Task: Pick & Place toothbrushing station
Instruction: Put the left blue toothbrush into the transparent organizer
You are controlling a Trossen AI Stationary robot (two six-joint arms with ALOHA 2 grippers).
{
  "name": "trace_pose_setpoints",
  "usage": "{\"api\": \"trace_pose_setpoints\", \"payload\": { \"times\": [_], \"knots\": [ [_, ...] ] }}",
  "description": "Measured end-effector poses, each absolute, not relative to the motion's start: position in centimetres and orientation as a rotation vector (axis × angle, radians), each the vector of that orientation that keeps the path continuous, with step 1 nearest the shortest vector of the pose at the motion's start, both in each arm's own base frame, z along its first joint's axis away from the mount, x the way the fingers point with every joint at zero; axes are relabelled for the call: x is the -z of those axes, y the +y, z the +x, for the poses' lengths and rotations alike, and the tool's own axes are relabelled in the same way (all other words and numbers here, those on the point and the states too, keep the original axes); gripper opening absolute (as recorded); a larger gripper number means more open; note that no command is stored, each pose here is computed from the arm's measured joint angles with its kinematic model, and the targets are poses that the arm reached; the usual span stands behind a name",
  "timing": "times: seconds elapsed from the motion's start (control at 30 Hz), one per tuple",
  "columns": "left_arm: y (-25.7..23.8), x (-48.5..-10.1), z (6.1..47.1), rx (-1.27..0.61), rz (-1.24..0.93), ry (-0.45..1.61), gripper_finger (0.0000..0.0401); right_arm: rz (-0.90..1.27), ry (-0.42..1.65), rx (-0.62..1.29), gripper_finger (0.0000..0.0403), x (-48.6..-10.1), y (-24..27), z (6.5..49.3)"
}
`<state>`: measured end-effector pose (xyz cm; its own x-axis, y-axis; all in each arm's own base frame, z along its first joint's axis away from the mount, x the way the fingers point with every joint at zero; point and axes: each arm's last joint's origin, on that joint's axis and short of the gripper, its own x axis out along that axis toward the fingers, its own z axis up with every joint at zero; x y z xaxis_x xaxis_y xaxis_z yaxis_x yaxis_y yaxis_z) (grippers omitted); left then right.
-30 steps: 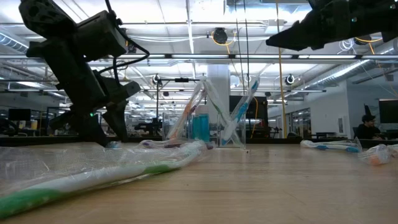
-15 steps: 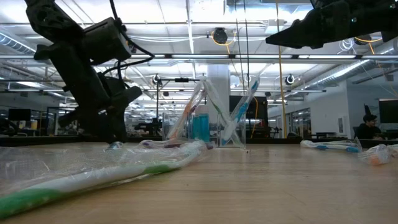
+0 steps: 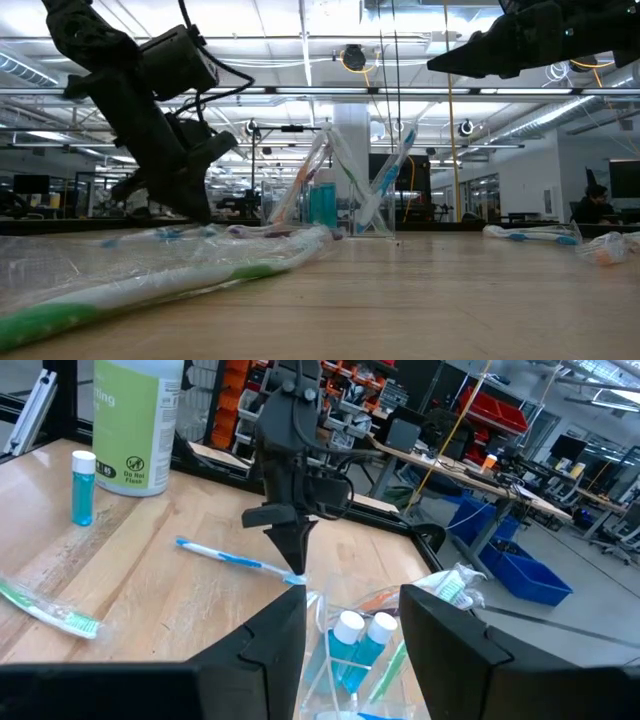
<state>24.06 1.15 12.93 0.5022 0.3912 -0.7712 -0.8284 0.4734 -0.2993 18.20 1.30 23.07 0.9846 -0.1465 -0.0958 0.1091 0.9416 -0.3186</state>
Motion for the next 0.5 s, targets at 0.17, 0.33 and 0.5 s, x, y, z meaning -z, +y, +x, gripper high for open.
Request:
{"api": "trace_pose_setpoints", "payload": {
  "times": [0.17, 0.33, 0.5],
  "knots": [
    [1.08, -13.11, 24.36, -0.754, -0.677, 0.702, 0.0032, -0.318, 0.119, 0.131, 0.0155, -23.06, 1.3, 18.2],
    [1.05, -13.06, 24.29, -0.749, -0.678, 0.716, 0.0088, -0.318, 0.119, 0.131, 0.0155, -23.06, 1.3, 18.2],
    [0.97, -13.03, 24.31, -0.729, -0.7, 0.728, 0.0151, -0.318, 0.12, 0.13, 0.0155, -23.06, 1.3, 18.2]
  ]
}}
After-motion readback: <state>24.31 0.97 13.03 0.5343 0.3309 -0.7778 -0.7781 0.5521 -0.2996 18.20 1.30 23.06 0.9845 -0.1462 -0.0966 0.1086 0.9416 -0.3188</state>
